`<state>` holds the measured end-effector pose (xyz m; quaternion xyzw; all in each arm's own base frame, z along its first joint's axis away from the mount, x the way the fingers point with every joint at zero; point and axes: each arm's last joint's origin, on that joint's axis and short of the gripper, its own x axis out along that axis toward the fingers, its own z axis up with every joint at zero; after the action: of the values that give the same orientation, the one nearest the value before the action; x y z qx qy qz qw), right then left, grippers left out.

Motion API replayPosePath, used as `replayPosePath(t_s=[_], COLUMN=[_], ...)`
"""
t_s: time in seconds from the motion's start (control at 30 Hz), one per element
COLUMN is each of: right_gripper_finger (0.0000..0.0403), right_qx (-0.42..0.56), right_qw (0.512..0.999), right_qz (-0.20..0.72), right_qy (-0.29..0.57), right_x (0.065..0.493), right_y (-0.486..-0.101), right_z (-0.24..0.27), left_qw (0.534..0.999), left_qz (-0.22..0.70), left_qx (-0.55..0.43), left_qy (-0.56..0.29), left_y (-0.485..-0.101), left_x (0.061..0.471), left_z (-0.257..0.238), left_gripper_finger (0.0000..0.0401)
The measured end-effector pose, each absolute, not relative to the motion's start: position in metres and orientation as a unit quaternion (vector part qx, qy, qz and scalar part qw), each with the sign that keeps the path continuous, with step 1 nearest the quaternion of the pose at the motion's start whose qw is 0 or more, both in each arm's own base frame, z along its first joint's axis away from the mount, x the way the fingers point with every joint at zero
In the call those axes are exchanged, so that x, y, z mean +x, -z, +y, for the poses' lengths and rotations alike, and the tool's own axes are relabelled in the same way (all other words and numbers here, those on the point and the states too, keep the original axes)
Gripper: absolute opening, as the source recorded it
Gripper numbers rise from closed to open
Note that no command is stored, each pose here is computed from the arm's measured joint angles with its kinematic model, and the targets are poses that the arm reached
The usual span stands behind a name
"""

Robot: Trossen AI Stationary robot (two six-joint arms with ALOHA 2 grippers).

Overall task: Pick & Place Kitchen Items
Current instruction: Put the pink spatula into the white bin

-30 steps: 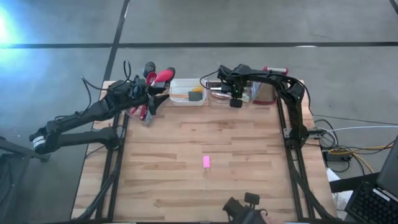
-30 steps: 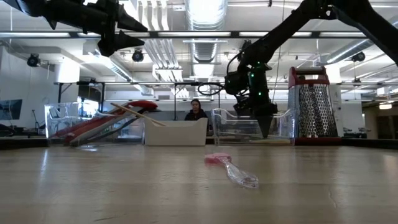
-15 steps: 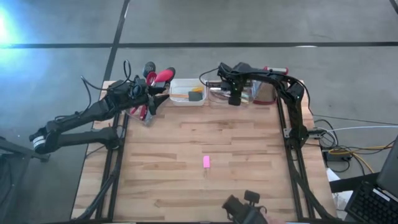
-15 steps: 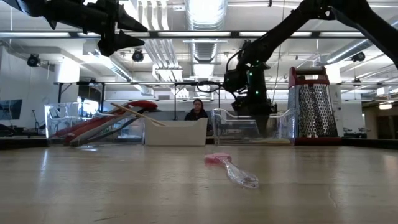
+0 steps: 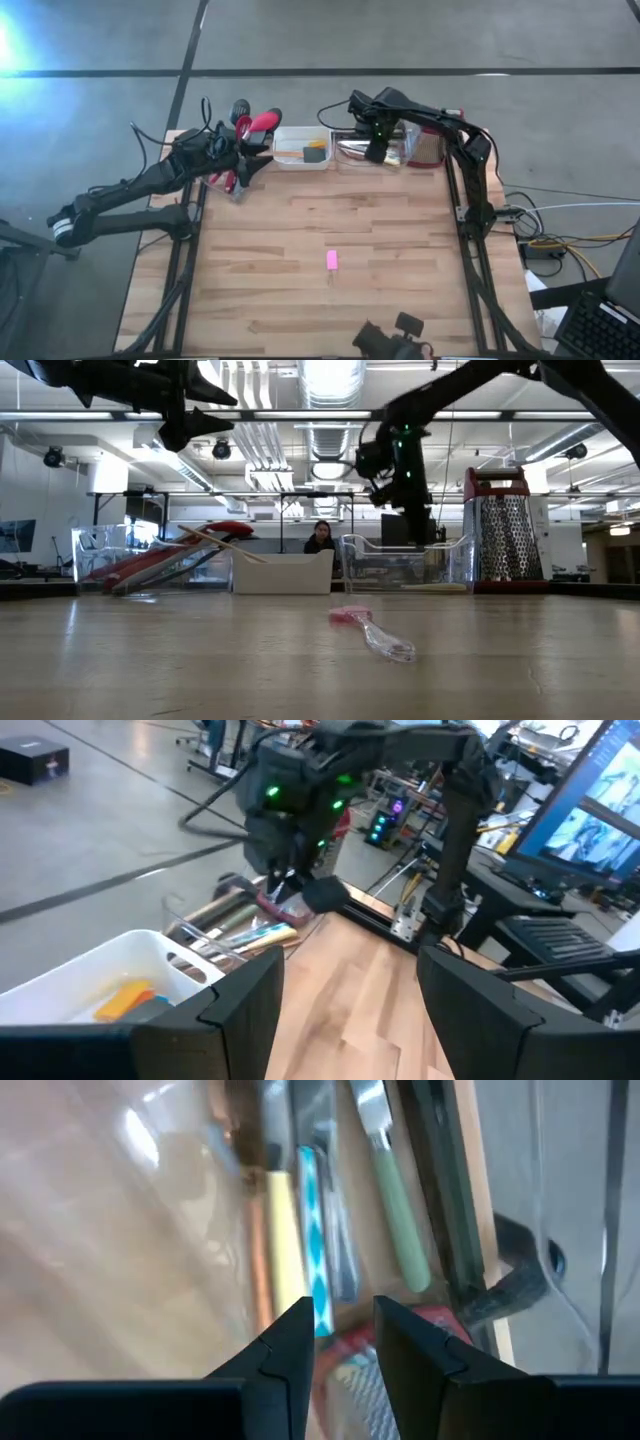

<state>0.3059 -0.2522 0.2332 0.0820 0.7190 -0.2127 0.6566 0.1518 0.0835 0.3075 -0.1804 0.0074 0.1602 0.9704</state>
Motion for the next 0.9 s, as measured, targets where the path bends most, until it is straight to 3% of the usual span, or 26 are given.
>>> replayPosePath(t_s=[0.27, 0.5, 0.9], right_gripper_finger=[0.0077, 0.0063, 0.0064], right_qx=[0.053, 0.054, 0.114], right_qw=[0.708, 0.746, 0.805], right_qz=[0.671, 0.626, 0.513], right_qy=[0.214, 0.222, 0.275], right_x=[0.315, 0.293, 0.226], right_y=[-0.297, -0.347, -0.400], right_z=[-0.190, -0.127, -0.080], left_qw=[0.972, 0.979, 0.986], left_qz=[0.012, 0.054, 0.152], left_qx=[-0.193, -0.180, 0.016], left_qy=[-0.133, -0.076, 0.073], left_y=[-0.307, -0.300, -0.268], left_x=[0.153, 0.167, 0.237], left_z=[0.081, 0.059, -0.012], left_gripper_finger=[0.0236, 0.0234, 0.0234])
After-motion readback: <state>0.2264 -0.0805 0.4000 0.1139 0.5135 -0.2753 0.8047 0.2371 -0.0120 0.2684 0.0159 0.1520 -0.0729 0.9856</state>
